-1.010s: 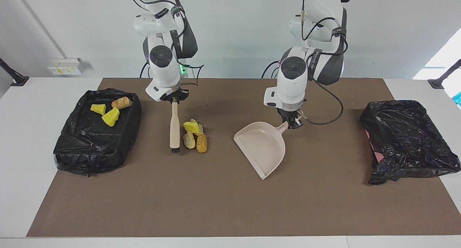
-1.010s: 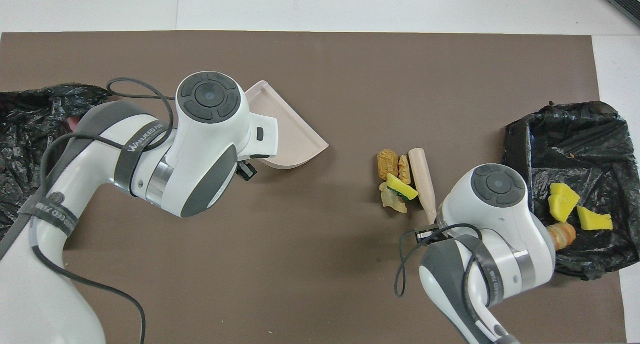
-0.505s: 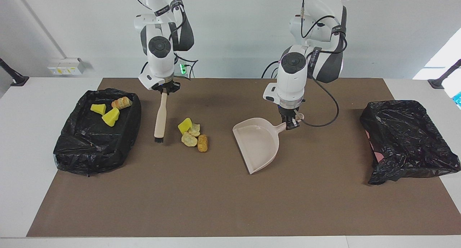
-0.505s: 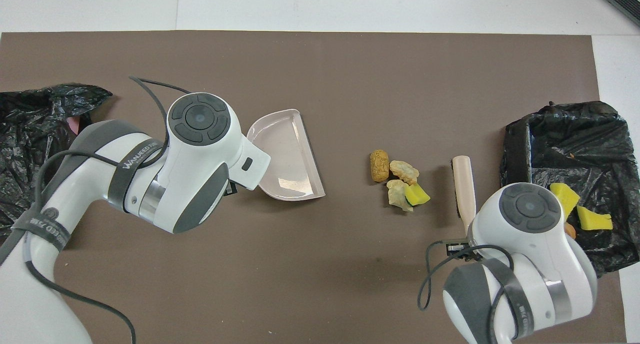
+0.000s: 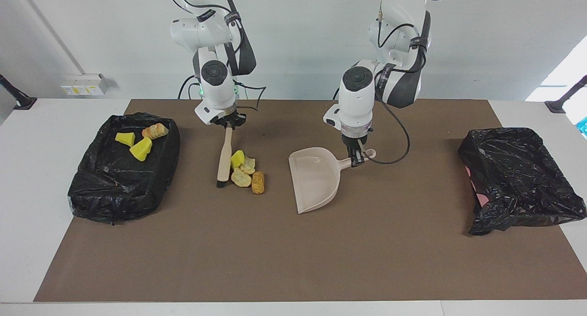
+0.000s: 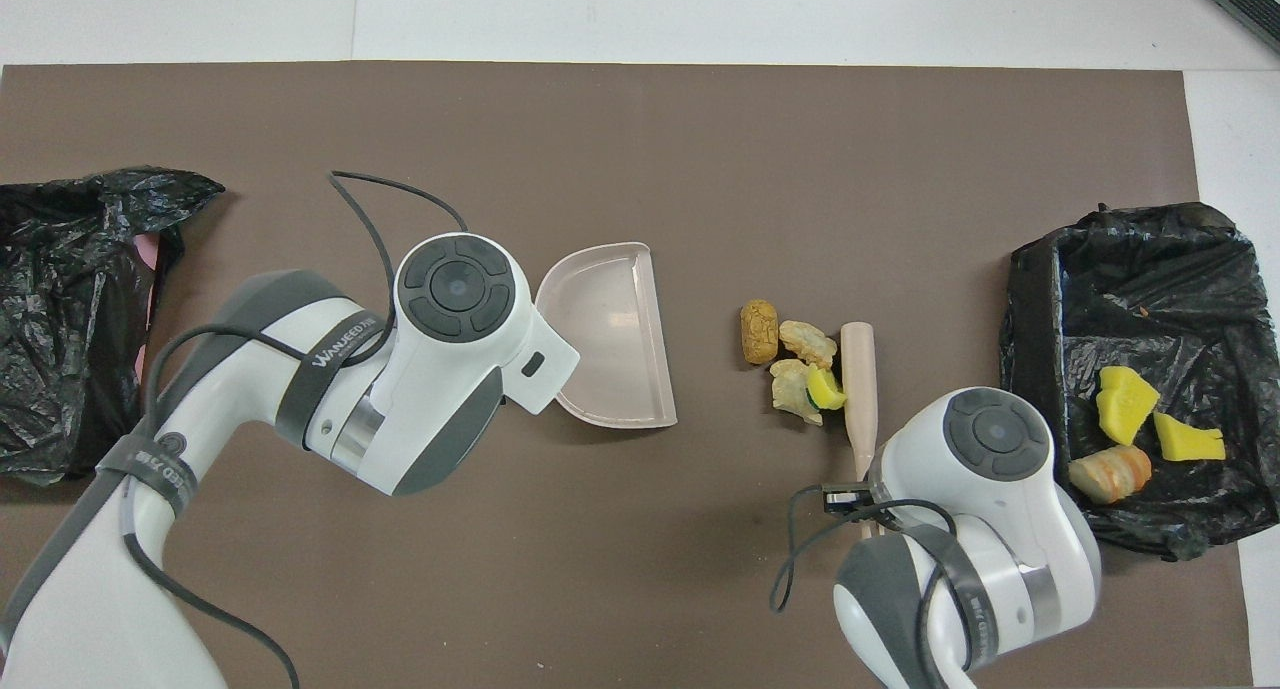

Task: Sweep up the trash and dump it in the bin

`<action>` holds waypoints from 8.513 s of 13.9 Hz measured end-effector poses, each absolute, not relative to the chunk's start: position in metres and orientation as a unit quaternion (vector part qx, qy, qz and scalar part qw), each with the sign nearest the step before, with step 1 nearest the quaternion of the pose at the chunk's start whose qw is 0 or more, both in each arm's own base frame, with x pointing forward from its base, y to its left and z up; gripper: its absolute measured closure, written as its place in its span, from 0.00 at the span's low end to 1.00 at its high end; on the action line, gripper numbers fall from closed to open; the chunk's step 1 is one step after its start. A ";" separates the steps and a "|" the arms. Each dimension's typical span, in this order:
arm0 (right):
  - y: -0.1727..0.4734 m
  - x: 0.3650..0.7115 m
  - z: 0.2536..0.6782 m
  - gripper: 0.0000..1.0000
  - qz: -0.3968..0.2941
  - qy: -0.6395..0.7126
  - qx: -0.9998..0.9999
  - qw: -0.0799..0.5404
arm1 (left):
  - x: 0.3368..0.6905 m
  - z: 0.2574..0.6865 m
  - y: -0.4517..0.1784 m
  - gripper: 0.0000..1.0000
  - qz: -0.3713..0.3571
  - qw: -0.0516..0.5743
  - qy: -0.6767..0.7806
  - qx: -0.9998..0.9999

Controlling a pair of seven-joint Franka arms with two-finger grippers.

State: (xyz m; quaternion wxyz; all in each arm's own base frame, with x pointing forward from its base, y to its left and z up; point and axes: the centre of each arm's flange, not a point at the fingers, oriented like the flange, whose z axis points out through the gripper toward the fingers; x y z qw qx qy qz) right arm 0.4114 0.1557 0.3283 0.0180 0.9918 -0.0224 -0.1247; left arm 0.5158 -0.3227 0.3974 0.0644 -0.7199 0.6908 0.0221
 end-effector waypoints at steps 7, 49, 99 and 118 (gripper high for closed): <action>0.285 0.418 0.313 0.74 -0.117 -0.053 0.986 -0.103 | 0.487 0.380 -0.359 0.69 0.002 0.064 0.718 -0.693; 0.319 0.366 0.488 0.74 -0.171 0.001 0.985 0.021 | 0.556 0.420 -0.251 0.69 -0.005 0.003 0.677 -0.736; 0.192 0.509 0.522 0.00 0.039 -0.124 0.991 -0.024 | 0.570 0.579 0.276 0.69 0.265 0.330 0.642 -0.640; -0.015 0.501 0.668 0.00 0.017 -0.067 0.998 0.015 | 0.567 0.558 0.015 0.69 0.118 0.191 0.291 -0.930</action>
